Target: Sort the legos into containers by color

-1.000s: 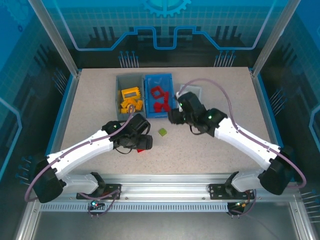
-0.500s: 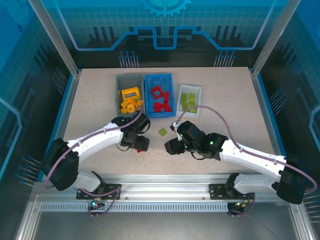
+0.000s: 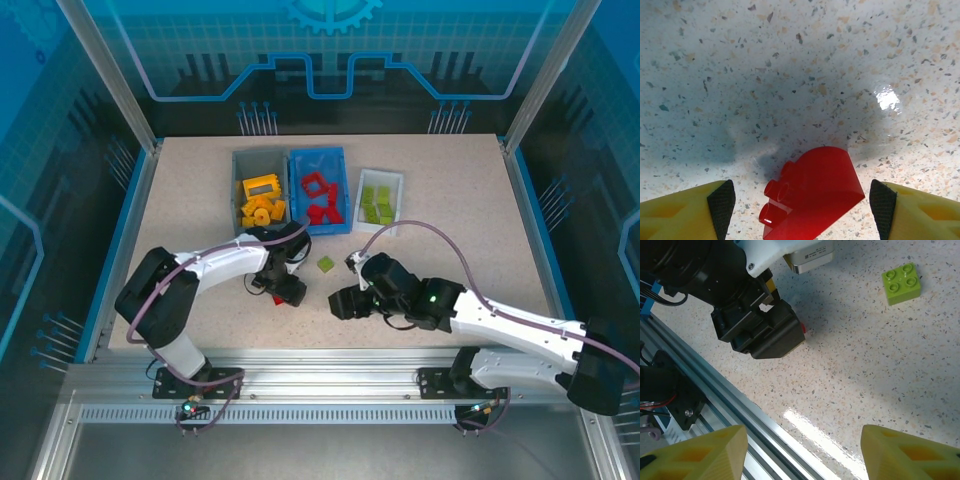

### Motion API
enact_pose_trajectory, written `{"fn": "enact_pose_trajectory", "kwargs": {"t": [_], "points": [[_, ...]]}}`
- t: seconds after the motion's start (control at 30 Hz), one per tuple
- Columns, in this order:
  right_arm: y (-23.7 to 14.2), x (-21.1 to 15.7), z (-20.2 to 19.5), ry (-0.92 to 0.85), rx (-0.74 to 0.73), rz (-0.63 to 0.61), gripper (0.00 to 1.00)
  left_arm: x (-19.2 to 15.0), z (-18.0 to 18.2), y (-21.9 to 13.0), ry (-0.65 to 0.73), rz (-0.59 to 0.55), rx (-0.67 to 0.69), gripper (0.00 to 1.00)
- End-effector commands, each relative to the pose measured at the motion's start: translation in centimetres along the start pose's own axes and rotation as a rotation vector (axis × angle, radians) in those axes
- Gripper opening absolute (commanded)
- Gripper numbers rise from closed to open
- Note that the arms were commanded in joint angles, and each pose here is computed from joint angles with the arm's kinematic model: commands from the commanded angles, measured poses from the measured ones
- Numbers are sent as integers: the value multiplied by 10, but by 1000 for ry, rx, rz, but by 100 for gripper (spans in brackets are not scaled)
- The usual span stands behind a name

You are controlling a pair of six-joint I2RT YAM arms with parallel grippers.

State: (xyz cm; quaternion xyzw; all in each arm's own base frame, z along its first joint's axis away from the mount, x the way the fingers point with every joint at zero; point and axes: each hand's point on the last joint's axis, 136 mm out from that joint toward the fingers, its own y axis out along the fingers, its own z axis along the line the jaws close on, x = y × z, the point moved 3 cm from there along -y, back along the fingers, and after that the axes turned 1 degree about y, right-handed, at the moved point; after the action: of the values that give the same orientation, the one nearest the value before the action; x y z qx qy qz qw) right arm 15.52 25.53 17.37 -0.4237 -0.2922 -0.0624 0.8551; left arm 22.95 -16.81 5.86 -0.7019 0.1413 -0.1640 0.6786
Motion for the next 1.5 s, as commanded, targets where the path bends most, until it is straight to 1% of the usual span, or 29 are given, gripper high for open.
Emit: {"fn": "enact_pose_trajectory", "kwargs": {"t": [0.0,0.13,0.2,0.37,0.53,0.67,0.77,0.83,1.03,1.17,1.27,1.37,1.47], "points": [[-2,-1,2,22,9,-11,63,4,-3,4,9,17,-22,72],[1,-1,1,17,-2,-5,63,3,-8,4,-33,22,-58,60],[3,-2,0,18,-6,1,62,1,-10,1,-52,11,-70,57],[7,-2,0,18,-12,5,62,-6,-12,0,-94,7,-86,43],[9,0,4,12,-1,7,61,-5,-12,6,-121,20,-65,37],[7,4,6,10,3,-9,60,-1,-15,5,-124,10,-52,30],[1,10,6,3,-6,-32,60,3,-15,-5,-129,-22,-34,26],[-3,15,5,-2,-19,-52,59,9,-15,-20,-139,-54,-29,25],[-23,44,-6,22,-49,-161,56,43,-19,-89,-164,-198,-39,25],[-33,71,-18,66,-54,-249,53,82,-20,-122,-159,-272,-22,25],[-36,97,-25,87,-33,-330,52,118,-9,-133,-185,-308,15,25],[-37,123,-32,102,-28,-421,52,155,6,-131,-214,-325,59,25],[-35,143,-41,142,-2,-492,53,189,23,-123,-243,-336,145,23]]}}
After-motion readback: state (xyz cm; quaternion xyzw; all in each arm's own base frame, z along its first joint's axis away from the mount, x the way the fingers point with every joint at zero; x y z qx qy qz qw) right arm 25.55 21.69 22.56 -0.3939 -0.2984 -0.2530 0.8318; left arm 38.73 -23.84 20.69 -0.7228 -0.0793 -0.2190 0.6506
